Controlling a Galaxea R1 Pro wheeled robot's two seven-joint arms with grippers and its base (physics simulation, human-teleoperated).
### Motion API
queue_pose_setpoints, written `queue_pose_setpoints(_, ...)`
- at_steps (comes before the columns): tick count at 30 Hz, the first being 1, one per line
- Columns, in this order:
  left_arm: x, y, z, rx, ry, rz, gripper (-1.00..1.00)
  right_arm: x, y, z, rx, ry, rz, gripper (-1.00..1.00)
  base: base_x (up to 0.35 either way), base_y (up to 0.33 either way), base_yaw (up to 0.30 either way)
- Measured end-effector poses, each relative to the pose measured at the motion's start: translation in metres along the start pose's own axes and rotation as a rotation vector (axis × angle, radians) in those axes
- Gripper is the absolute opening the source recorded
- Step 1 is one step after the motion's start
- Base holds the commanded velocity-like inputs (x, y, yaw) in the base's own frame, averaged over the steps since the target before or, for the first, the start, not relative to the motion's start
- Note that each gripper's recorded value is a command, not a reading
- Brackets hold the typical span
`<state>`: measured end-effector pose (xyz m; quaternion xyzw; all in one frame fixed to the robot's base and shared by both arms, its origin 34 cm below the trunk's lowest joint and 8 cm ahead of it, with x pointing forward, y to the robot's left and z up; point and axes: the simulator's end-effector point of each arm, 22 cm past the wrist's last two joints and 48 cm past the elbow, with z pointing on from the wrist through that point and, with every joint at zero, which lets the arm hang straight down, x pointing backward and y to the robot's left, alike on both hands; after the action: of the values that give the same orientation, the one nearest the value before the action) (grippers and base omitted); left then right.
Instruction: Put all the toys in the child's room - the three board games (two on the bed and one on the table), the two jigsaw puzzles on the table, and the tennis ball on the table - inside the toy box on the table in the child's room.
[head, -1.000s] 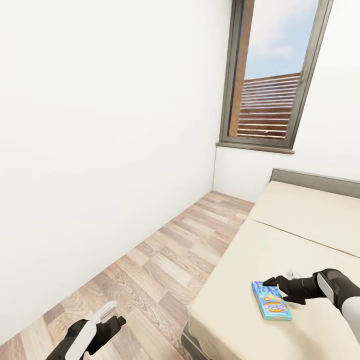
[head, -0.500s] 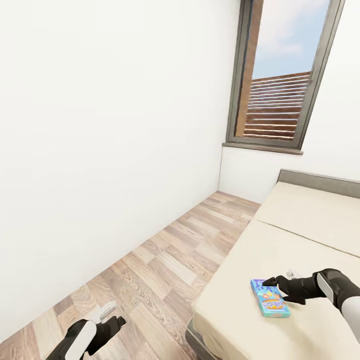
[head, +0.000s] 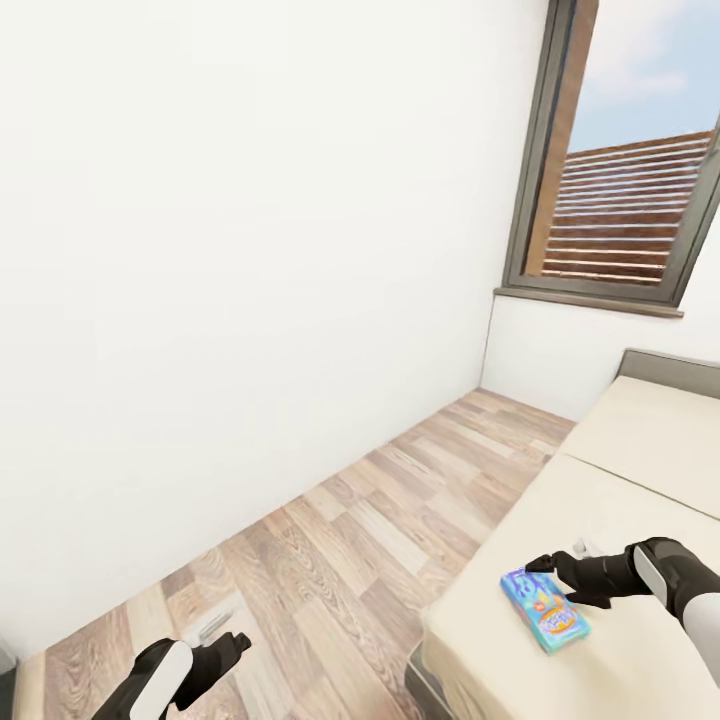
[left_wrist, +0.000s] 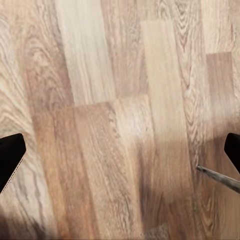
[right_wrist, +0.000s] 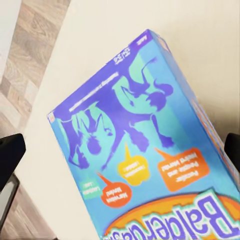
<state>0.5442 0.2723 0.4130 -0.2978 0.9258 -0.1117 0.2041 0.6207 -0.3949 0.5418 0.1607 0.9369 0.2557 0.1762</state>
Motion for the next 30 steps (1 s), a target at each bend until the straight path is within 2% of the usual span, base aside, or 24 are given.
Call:
queue_pose_setpoints(7,0.0,-0.0001,0.0,0.0,0.0,0.0,1.0,0.0,0.0005,0.0001,-0.002,0.0,0.001,1.0,0.0,0.0,0.198)
queue_pose_setpoints(12,0.0012,-0.0014,0.0003,0.001,0.002,0.004,1.0,-0.0001,0.0003,-0.0001,-0.002,-0.001,0.002,1.0,-0.012,-0.002,0.031)
queue_pose_setpoints(22,0.0017,-0.0019,0.0004,0.002,0.003,0.005,1.0,-0.0003,0.0003,-0.0002,-0.003,-0.001,0.003,1.0,-0.164,-0.088,0.014)
queue_pose_setpoints(30,-0.0006,-0.0028,-0.0016,0.004,-0.003,0.006,1.0,-0.0015,0.002,-0.0024,-0.004,-0.006,-0.001,1.0,-0.012,-0.007,0.201)
